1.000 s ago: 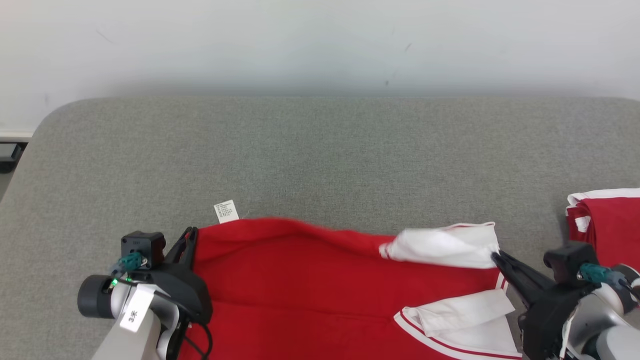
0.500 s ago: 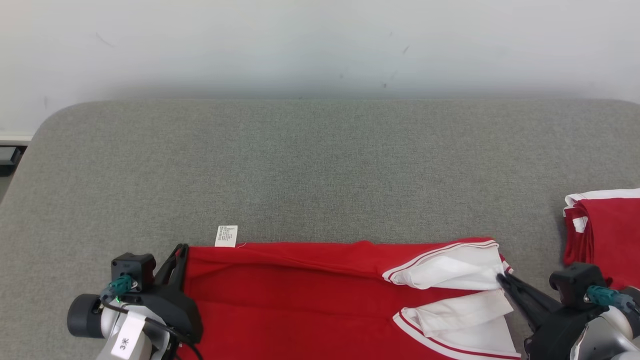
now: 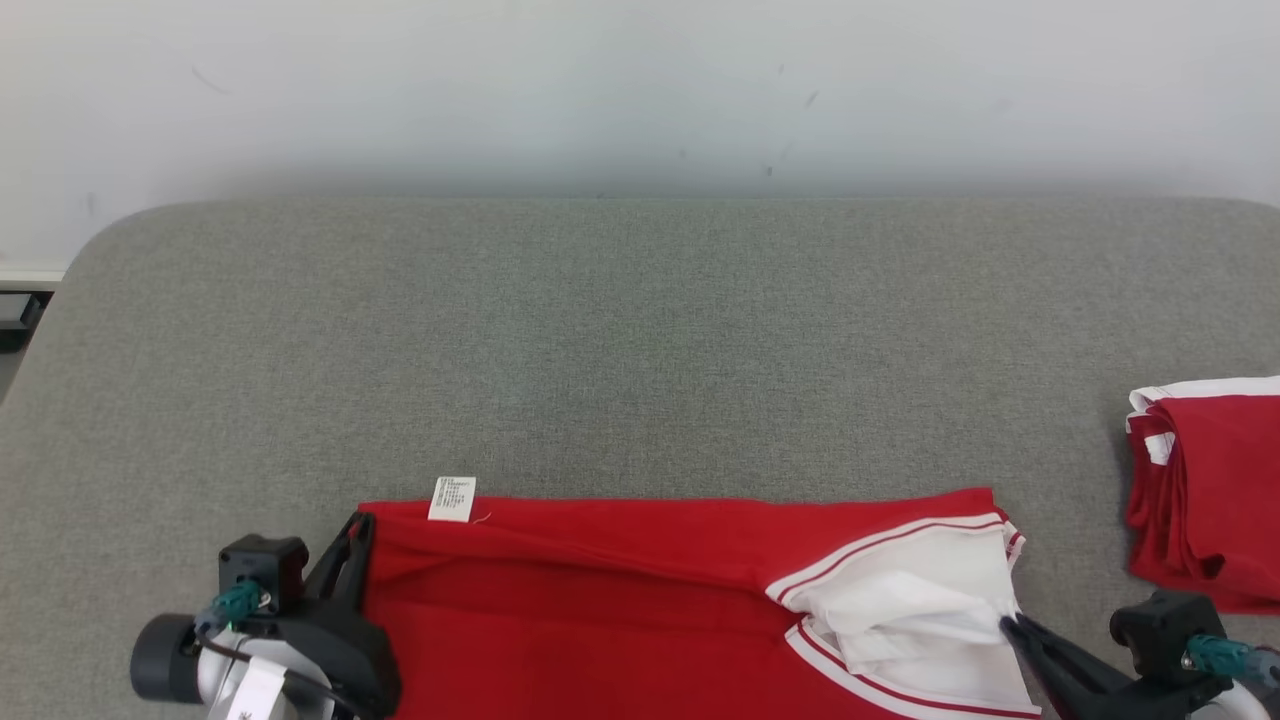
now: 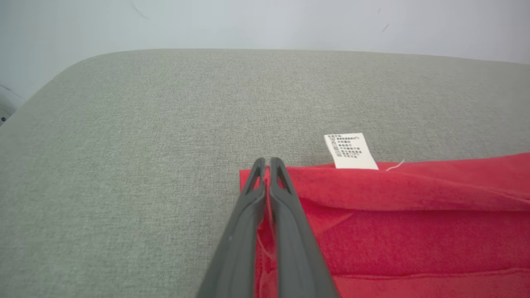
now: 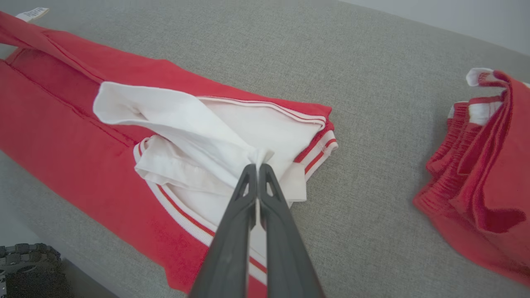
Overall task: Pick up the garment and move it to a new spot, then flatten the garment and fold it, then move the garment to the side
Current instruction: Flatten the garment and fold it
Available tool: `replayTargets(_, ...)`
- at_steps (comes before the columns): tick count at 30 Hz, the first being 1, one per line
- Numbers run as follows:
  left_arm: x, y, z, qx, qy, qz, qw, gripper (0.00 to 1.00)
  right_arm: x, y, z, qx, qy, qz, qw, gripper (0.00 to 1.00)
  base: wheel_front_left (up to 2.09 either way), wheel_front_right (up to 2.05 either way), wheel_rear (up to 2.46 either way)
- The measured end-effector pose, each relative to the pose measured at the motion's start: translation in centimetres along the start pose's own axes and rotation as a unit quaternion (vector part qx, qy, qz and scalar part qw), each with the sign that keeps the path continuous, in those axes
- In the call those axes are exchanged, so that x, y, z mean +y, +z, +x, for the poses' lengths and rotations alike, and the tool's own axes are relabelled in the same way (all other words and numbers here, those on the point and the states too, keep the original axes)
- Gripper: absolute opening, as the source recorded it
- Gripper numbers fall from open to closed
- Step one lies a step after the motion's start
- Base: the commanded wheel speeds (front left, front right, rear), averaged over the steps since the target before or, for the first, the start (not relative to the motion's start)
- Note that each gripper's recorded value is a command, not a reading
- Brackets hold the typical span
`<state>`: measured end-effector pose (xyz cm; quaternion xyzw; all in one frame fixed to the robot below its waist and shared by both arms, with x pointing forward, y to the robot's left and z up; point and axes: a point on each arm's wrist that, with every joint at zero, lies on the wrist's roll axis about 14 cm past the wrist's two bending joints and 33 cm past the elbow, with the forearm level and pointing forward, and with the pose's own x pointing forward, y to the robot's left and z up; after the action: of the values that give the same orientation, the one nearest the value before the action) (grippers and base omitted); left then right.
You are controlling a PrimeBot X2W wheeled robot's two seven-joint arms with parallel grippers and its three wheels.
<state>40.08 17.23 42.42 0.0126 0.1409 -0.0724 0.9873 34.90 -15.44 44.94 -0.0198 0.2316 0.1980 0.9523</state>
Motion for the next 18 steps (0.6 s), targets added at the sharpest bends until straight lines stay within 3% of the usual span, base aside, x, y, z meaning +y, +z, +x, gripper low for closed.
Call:
replayTargets(15, 0.2, -2.6, -1.2, 0.031, 0.003, -0.006, 1.0, 0.0, 1.1, -2.9, -1.3, 0.056, 0.008, 0.035, 0.998, 0.0, 0.0, 0.0, 0.0)
replayTargets(17, 0.2, -2.6, -1.2, 0.031, 0.005, -0.005, 1.0, 0.06, 1.2, -3.0, -1.4, 0.058, 0.009, 0.036, 0.998, 0.0, 0.0, 0.0, 0.0)
replayTargets(18, 0.4, -2.6, -1.2, 0.031, 0.006, -0.005, 0.999, 0.35, 1.3, -3.2, -1.5, 0.065, 0.01, 0.04, 0.997, 0.0, 0.0, 0.0, 0.0)
